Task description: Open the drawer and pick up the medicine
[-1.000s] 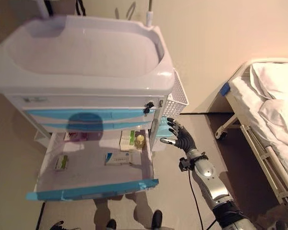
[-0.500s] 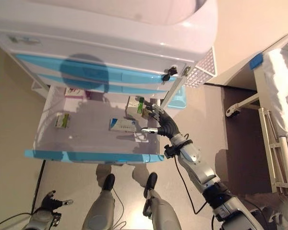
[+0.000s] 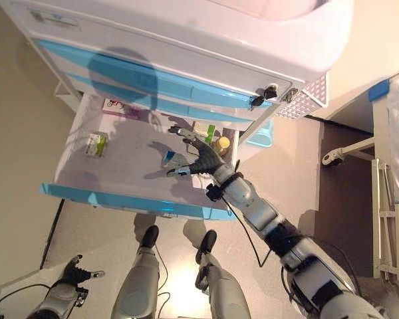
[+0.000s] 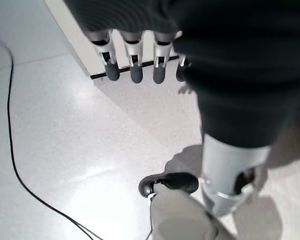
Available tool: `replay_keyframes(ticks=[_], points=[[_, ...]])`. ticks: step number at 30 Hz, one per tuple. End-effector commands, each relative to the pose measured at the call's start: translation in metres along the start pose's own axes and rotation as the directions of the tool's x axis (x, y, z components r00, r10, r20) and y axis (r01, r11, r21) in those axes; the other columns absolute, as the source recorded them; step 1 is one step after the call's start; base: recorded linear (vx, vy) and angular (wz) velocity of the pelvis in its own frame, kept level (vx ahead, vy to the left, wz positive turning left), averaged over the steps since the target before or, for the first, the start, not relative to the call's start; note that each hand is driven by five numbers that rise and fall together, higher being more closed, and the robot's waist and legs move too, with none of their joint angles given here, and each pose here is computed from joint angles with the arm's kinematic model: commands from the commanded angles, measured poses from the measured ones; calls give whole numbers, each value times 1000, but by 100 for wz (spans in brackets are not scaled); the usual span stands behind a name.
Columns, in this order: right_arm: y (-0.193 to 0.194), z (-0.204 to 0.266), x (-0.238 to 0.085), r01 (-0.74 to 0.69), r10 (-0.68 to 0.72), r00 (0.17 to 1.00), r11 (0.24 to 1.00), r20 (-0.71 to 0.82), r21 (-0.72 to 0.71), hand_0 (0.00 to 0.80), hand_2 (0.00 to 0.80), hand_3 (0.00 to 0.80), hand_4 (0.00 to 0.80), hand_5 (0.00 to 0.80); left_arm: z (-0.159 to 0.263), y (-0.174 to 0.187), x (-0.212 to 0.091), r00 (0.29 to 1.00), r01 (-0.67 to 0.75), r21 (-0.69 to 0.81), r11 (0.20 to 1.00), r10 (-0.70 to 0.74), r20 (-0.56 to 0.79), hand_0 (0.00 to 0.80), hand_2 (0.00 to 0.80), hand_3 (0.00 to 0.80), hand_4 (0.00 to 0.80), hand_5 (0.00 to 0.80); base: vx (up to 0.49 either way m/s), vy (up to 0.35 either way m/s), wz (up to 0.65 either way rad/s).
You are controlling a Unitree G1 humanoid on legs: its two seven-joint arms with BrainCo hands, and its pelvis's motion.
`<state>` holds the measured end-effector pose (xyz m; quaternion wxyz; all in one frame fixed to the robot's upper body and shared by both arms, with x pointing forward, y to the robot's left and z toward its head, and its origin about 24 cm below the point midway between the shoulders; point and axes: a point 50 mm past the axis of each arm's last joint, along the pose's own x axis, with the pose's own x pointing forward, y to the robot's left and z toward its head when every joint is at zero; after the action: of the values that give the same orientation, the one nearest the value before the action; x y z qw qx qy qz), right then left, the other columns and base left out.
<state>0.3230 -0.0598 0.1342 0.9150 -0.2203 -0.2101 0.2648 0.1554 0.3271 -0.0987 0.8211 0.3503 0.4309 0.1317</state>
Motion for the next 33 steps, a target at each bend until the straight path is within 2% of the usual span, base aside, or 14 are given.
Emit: replay_keyframes(ticks=[1,5,9,10,18,33], points=[[1,19,11,35,-27,994,997,104,-75,0,0,0,0,0,-5,12,1,999,-46,69,997,46,6,0,0,0,0,0,11,-4,6],[8,14,24,21,-6,998,972,63,-235,0,0,0,0,0,-3,9,1,999,-40,91,995,39,10,0,0,0,0,0,16,-1,14],[10,9,31,30,-21,999,958,34,-284,0,0,0,0,0,-1,7,2,999,-39,96,995,38,13,0,0,0,0,0,4,2,1],[9,8,38,38,-33,999,938,19,-345,0,0,0,0,0,1,6,2,999,-38,98,994,37,12,0,0,0,0,0,4,2,4],[-1,0,56,59,-94,995,867,-46,-495,0,0,0,0,0,9,2,3,999,-42,95,995,39,34,0,0,0,0,0,1,0,1],[-30,-14,72,51,-212,963,748,-164,-662,0,0,0,0,0,16,-3,4,999,-37,103,994,34,38,0,0,0,0,0,-1,4,1]])
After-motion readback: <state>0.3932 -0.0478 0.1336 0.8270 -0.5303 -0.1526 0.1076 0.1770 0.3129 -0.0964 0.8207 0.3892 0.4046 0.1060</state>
